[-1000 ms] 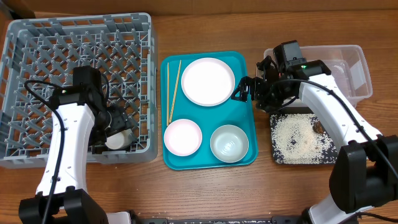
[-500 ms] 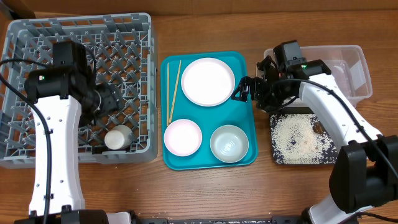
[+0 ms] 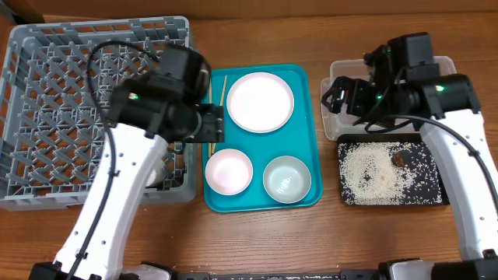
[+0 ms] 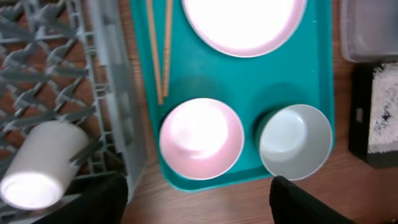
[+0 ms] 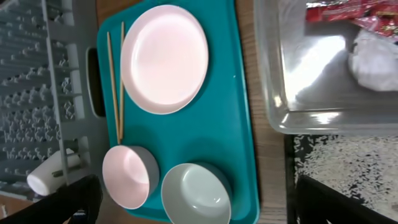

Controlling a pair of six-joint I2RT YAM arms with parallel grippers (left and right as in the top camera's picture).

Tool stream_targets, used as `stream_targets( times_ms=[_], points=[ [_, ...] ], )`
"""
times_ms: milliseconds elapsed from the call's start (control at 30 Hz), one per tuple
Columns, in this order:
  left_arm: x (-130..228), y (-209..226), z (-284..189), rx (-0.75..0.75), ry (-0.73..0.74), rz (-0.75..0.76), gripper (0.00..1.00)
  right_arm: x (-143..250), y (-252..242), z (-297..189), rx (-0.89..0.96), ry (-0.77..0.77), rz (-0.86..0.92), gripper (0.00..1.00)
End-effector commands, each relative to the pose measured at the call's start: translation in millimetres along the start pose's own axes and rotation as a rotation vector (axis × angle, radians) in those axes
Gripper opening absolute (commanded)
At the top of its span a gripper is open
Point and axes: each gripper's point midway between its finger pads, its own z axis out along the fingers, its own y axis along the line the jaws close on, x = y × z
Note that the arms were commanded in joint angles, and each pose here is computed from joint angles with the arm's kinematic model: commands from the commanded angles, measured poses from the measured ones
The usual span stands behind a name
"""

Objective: Sort waste into correct bins and load items into the dishwasher
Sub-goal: 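Reach the left gripper to the pink bowl and grasp its rim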

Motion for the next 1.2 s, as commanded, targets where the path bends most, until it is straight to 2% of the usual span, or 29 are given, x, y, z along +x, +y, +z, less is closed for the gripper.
stream_targets(
  times_ms=[0, 133, 233, 367, 567, 767, 900, 1000, 1167],
  points=[
    [10.8, -15.3, 14.8, 0.012, 0.022, 0.044, 0.75, -8.6, -3.7, -4.8, 0.025, -0.032, 0.0, 1.0],
    [13.4, -13.5, 51.3, 0.014, 0.019, 0.05, 0.84, -8.4, -3.7, -4.8, 0.025, -0.031, 0.0, 1.0],
    [11.3, -14.0, 76.1, 0.025, -0.011, 0.113, 0.9, -8.5, -3.7, -4.8, 0.025, -0.032, 0.0, 1.0],
    [18.9, -8.0, 106.0, 0.024, -0.018, 0.207, 0.93, -7.3, -4.2, -4.8, 0.026, -0.027, 0.002, 1.0],
    [28.6, 3.4, 126.4, 0.008, 0.037, 0.277, 0.88, -5.8, -4.5, -4.6, 0.027, -0.021, 0.004, 1.0],
    [40.6, 8.1, 172.2, -0.005, 0.16, 0.299, 0.85, -2.9, -5.2, -4.5, 0.029, -0.009, 0.008, 1.0],
    [50.2, 5.4, 194.0, 0.022, 0.223, 0.291, 0.75, -0.8, -6.1, -4.6, 0.033, 0.0, 0.011, 1.0],
    [51.8, 6.1, 196.3, 0.02, 0.232, 0.29, 0.62, -1.0, -6.0, -4.6, 0.032, -0.001, 0.011, 1.0],
    [51.5, 6.0, 195.9, 0.02, 0.231, 0.29, 0.29, -0.9, -5.9, -4.6, 0.032, -0.001, 0.011, 1.0]
  ],
)
